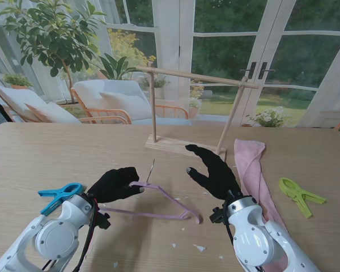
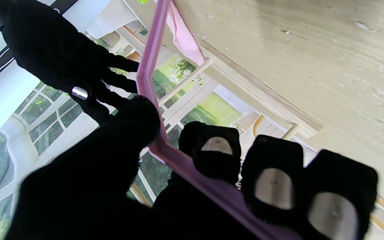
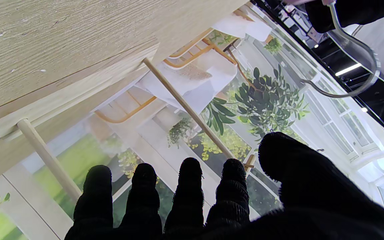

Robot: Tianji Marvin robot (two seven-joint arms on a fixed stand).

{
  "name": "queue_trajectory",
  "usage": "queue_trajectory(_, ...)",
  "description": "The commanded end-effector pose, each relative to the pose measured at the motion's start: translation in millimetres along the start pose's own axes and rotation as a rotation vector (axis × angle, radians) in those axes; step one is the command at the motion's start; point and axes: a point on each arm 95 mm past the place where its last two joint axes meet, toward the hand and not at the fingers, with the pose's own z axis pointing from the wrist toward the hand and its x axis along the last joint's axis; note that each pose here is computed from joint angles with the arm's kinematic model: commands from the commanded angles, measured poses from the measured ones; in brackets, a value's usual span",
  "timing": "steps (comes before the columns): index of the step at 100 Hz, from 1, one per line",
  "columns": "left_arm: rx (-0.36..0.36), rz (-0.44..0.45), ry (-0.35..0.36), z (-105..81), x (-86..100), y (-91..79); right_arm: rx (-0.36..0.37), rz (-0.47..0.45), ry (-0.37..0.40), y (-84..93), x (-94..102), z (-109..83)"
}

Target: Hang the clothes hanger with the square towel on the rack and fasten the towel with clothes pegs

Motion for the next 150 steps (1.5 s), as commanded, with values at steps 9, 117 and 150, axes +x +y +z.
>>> queue_trajectory(9, 0.031, -0.018, 0.054, 3.7, 6.6, -3.0, 0.007, 0.01, 0.001, -3.2, 3.4, -1.4)
queue_trajectory(117, 0.065, -0.061, 0.106, 13.7, 12.7, -21.9, -0.036, 0.014, -0.008, -2.4, 5.4, -0.8)
queue_trajectory(150, 0.067, -0.083, 0.125, 15.2, 14.2, -23.0, -0.049, -0.021, -0.024, 1.7, 5.4, -3.5)
